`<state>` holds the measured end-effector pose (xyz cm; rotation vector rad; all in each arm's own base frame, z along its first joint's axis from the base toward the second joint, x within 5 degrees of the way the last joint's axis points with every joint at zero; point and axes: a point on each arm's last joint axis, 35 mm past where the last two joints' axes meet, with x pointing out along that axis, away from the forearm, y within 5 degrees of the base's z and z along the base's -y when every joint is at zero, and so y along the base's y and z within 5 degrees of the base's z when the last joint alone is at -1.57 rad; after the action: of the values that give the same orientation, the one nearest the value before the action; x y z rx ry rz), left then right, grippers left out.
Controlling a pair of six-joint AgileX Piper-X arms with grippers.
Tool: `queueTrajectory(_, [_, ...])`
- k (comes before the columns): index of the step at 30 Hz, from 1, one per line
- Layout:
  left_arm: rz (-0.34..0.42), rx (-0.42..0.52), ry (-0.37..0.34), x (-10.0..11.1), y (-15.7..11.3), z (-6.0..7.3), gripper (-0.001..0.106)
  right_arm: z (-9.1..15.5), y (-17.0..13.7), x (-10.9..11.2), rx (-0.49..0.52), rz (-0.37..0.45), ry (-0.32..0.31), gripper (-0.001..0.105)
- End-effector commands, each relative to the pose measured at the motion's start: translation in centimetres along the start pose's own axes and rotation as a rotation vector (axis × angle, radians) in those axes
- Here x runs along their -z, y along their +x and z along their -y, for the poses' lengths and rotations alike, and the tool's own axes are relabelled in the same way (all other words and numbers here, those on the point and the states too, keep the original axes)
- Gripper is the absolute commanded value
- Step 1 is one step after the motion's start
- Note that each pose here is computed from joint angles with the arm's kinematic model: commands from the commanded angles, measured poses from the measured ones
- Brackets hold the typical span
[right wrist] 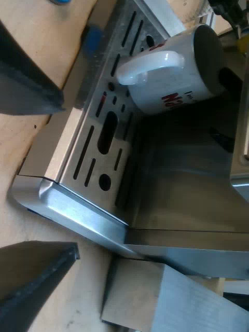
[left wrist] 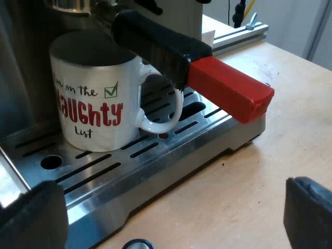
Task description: Remove mug from coffee machine
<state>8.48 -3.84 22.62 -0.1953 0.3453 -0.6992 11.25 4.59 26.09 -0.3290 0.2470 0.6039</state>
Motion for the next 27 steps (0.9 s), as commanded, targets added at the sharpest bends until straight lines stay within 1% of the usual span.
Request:
queueTrajectory(1, [0.020, 0.010, 0.017, -0.4, 0.0, 0.1, 0.086, -0.5, 0.3, 0.4, -0.071, 0.031, -0.020, 0.055])
queueTrajectory(4, [0.020, 0.010, 0.017, -0.4, 0.0, 0.1, 0.086, -1.2, 0.5, 0.5, -0.130, 0.035, -0.035, 0.055])
queueTrajectory(6, [0.020, 0.010, 0.017, -0.4, 0.0, 0.1, 0.086, -1.8, 0.6, 0.5, -0.158, 0.037, -0.051, 0.059])
queueTrajectory(8, [0.020, 0.010, 0.017, -0.4, 0.0, 0.1, 0.086, -2.4, 0.7, 0.3, -0.154, 0.056, -0.078, 0.065])
queueTrajectory(12, [0.020, 0.010, 0.017, -0.4, 0.0, 0.1, 0.086, -3.3, 0.8, -0.5, -0.137, 0.101, -0.116, 0.064])
queueTrajectory(14, [0.020, 0.010, 0.017, -0.4, 0.0, 0.1, 0.086, -3.8, 1.0, -0.6, -0.125, 0.093, -0.132, 0.064])
queueTrajectory(18, [0.023, 0.011, 0.019, -0.4, 0.0, 0.1, 0.086, -5.3, 2.0, -0.8, -0.151, 0.074, -0.166, 0.064])
queueTrajectory(20, [0.022, 0.011, 0.019, -0.4, 0.0, 0.1, 0.086, -6.0, 2.6, -1.1, -0.140, 0.085, -0.178, 0.064])
queueTrajectory(22, [0.022, 0.011, 0.019, -0.4, 0.0, 0.1, 0.086, -6.6, 3.8, -1.2, -0.109, 0.074, -0.185, 0.065])
queueTrajectory(23, [0.022, 0.011, 0.019, -0.4, 0.0, 0.1, 0.086, -6.7, 4.0, -1.2, -0.098, 0.076, -0.181, 0.065])
queueTrajectory(24, [0.022, 0.011, 0.019, -0.4, 0.0, 0.1, 0.086, -7.0, 4.5, -1.2, -0.095, 0.069, -0.158, 0.065])
queueTrajectory(25, [0.022, 0.011, 0.019, -0.4, 0.0, 0.1, 0.086, -7.2, 5.2, -1.1, -0.087, 0.057, -0.112, 0.065])
queueTrajectory(26, [0.022, 0.011, 0.019, -0.4, 0.0, 0.1, 0.086, -7.4, 5.6, -0.9, -0.086, 0.042, -0.099, 0.065])
queueTrajectory(27, [0.022, 0.011, 0.019, -0.4, 0.0, 0.1, 0.086, -7.6, 6.2, -0.8, -0.087, 0.038, -0.055, 0.065])
